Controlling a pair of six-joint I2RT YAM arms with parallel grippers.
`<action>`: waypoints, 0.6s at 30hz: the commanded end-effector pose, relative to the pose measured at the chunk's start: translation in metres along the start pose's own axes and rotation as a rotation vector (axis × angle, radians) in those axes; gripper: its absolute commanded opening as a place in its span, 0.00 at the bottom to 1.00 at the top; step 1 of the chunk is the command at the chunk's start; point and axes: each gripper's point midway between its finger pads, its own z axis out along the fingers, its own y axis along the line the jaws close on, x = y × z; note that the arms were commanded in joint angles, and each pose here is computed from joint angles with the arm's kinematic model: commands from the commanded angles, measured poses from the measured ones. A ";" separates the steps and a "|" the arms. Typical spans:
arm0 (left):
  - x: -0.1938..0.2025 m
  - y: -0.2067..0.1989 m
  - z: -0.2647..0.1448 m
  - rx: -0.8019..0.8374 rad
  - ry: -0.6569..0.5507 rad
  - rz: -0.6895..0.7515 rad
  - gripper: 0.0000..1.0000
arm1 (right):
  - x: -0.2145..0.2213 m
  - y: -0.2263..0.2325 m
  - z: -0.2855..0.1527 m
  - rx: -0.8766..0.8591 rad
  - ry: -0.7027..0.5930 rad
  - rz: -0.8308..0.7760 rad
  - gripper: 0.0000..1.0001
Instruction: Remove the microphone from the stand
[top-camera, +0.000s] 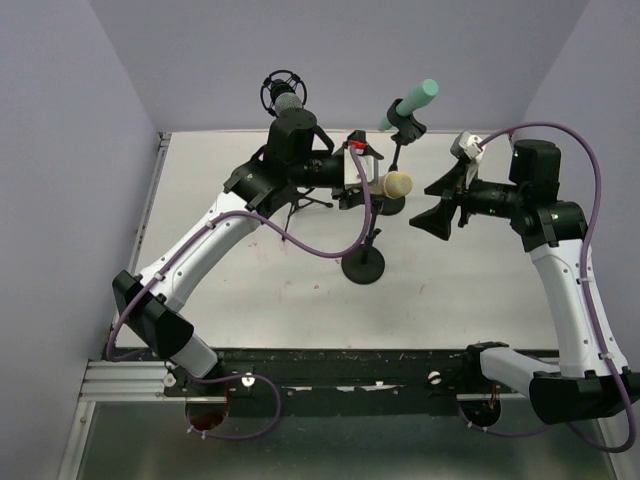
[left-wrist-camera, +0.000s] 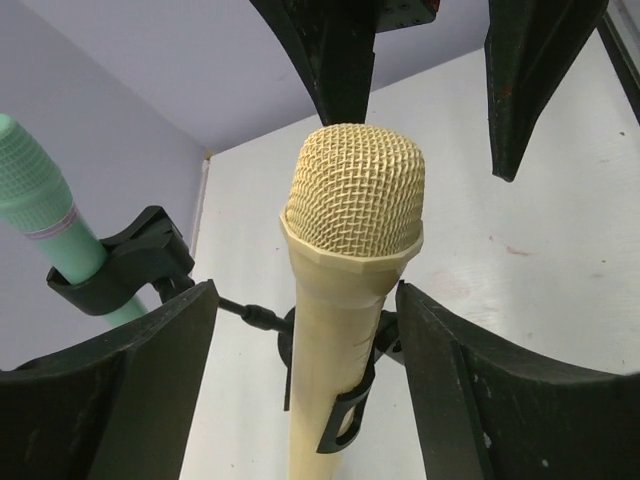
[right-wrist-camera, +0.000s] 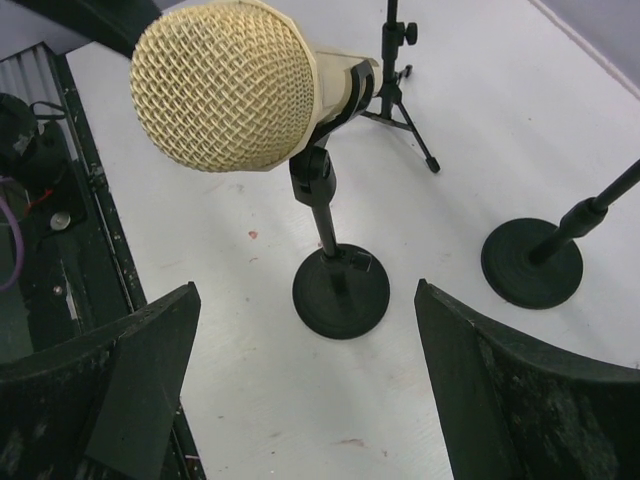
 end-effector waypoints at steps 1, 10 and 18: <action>-0.007 -0.016 0.001 0.196 -0.061 0.031 0.76 | 0.016 0.006 0.005 -0.042 0.020 -0.009 0.95; -0.001 -0.041 0.009 0.357 -0.092 -0.018 0.53 | 0.028 0.001 0.013 -0.039 0.020 0.047 0.94; -0.001 -0.031 0.009 0.242 -0.092 -0.151 0.01 | 0.029 -0.016 0.029 -0.031 0.020 0.098 0.93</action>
